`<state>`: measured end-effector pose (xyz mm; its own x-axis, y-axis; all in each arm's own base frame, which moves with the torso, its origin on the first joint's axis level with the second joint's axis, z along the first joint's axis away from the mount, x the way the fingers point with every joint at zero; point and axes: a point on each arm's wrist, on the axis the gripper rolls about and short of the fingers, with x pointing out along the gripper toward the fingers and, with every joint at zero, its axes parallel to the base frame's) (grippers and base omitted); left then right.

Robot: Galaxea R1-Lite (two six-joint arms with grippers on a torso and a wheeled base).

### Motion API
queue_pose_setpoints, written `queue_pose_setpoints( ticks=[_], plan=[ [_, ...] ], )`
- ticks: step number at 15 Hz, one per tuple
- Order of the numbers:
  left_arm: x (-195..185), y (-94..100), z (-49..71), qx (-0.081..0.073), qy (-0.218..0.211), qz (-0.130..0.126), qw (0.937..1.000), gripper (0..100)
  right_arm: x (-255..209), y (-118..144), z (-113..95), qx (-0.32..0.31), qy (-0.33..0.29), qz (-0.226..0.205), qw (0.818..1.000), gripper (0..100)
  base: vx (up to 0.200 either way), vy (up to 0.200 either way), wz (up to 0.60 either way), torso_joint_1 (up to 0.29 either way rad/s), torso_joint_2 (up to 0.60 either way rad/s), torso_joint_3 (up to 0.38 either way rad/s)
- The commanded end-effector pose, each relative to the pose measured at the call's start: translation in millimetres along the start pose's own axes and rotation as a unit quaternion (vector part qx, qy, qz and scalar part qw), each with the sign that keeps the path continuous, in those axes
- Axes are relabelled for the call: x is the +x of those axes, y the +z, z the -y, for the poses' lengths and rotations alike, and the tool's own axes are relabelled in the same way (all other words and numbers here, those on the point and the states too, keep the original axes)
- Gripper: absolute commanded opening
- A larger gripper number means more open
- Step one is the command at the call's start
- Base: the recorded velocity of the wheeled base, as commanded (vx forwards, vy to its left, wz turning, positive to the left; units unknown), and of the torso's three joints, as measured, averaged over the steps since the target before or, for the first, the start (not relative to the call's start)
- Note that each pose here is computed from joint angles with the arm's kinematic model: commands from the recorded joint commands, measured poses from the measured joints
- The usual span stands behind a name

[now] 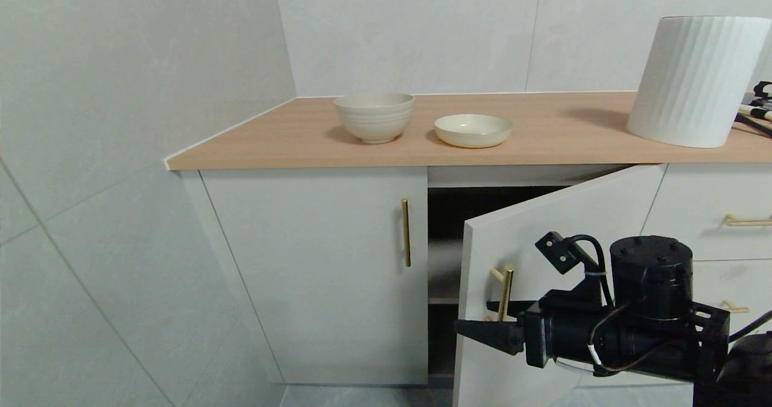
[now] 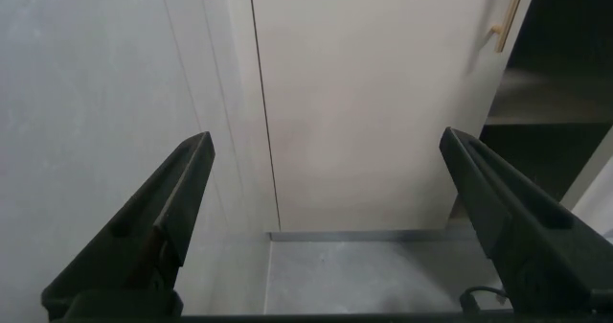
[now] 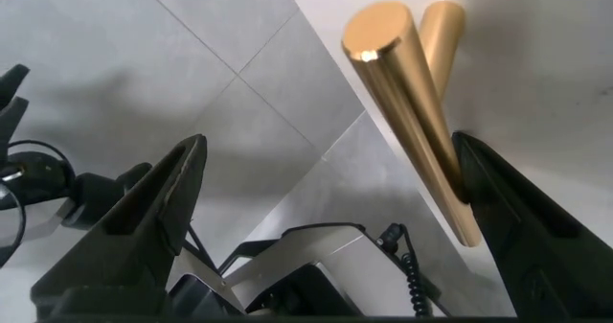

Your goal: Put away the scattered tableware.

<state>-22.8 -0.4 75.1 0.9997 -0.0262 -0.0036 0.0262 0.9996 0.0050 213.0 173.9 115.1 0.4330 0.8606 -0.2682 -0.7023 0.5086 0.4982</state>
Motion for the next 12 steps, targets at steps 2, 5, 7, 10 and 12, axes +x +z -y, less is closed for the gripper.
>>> queue_pose_setpoints(
  ticks=[2,5,7,10,12],
  plan=[
    [0,0.1,0.0,0.003,0.0,0.0,1.0,100,-3,1,-2,-0.002,0.002,0.004,1.0,100,0.0,0.0,0.0,0.0,0.0,0.0],
    [-10,35.0,1.3,0.01,-0.039,0.038,0.9984,100,-6,1,-4,-0.003,0.003,0.006,1.0,100,0.0,0.0,0.0,0.0,0.0,0.0],
    [-12,96.8,3.6,0.008,-0.115,0.03,0.9929,100,-7,2,-5,-0.005,0.004,0.009,1.0,100,0.0,0.0,0.0,0.0,0.0,0.0],
    [11,145.0,5.4,0.001,-0.161,0.001,0.9869,100,-7,2,-5,-0.006,0.005,0.009,1.0,100,0.0,0.0,0.0,0.0,0.0,0.0],
    [79,181.0,7.9,-0.017,-0.216,-0.085,0.9726,100,-8,3,-8,-0.009,0.01,0.01,1.0,100,0.0,0.0,0.0,0.0,0.0,0.0]
  ],
)
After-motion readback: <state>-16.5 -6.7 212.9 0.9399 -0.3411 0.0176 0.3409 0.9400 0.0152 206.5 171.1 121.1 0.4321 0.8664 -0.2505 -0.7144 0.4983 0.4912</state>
